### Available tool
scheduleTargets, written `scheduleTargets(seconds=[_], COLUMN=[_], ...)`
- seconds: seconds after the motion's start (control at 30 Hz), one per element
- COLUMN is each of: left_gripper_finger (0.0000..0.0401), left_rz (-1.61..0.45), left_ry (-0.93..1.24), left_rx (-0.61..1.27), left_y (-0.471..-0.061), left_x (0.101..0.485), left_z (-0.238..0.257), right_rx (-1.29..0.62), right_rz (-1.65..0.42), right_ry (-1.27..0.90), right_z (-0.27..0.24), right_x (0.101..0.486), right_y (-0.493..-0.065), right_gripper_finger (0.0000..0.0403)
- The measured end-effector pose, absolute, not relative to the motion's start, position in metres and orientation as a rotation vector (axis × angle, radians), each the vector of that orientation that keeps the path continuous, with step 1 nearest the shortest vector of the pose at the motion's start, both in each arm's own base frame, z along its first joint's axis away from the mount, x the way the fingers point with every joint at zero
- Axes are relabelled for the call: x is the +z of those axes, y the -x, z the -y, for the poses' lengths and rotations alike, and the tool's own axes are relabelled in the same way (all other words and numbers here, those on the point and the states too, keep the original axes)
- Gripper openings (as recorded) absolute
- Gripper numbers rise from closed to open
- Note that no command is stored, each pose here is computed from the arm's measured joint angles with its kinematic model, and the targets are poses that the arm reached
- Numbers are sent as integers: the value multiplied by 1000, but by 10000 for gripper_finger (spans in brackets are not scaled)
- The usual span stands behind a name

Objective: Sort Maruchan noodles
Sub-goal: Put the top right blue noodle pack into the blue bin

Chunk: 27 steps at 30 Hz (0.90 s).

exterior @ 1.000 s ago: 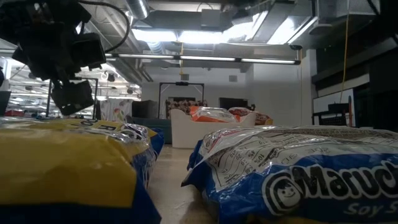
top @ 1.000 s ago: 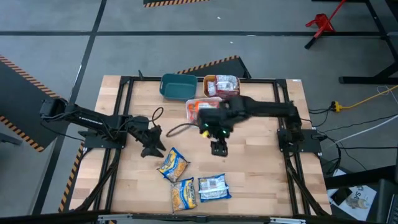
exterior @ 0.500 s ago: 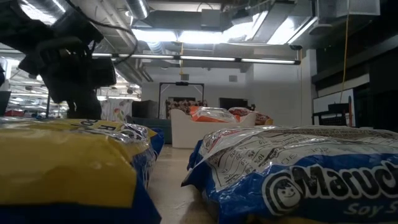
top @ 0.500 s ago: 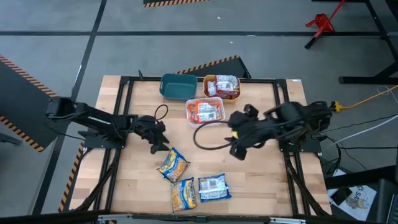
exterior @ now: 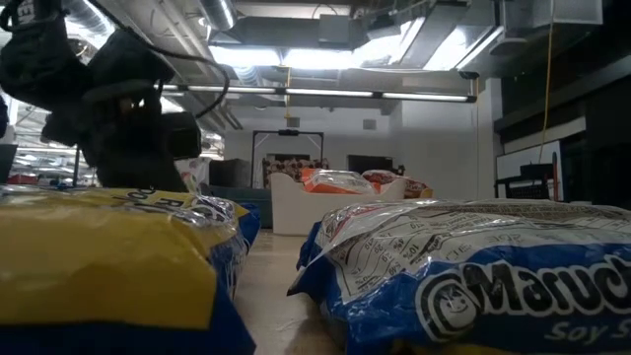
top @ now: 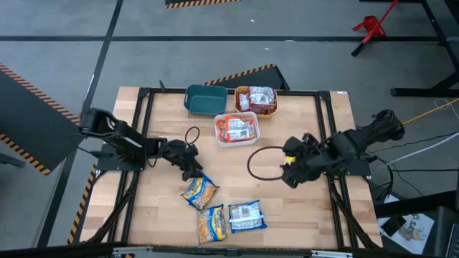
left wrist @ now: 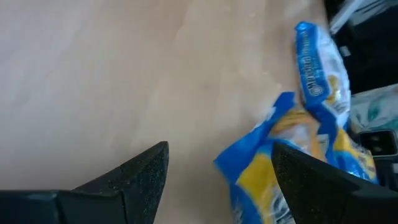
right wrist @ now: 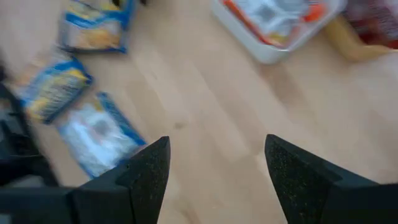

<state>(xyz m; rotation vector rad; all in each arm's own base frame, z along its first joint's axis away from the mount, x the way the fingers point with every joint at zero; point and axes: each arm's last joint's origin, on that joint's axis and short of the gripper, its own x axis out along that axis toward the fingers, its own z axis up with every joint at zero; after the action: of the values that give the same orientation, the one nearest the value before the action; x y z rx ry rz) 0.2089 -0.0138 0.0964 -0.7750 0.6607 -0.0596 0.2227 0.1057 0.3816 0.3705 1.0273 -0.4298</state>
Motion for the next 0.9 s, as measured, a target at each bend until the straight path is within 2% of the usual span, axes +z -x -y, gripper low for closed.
scheduleTargets(seconds=[0.17,0.47,0.7,0.9], left_gripper_finger=[279,279,256,245], left_rz=[-618,-678,-722,-728], left_ry=[810,812,821,821], left_rx=[-164,-260,-348,-346], left_y=[-215,-213,-212,-210], left_x=[95,88,88,88], left_z=[27,49,62,66], right_rx=[-348,-278,-264,-276], right_rz=[-946,-927,-909,-897], right_ry=[-459,-525,-511,-500], right_z=[-116,-124,-125,-124], right_x=[351,305,292,291], right_y=[-221,-232,-234,-234], right_gripper_finger=[246,246,246,246])
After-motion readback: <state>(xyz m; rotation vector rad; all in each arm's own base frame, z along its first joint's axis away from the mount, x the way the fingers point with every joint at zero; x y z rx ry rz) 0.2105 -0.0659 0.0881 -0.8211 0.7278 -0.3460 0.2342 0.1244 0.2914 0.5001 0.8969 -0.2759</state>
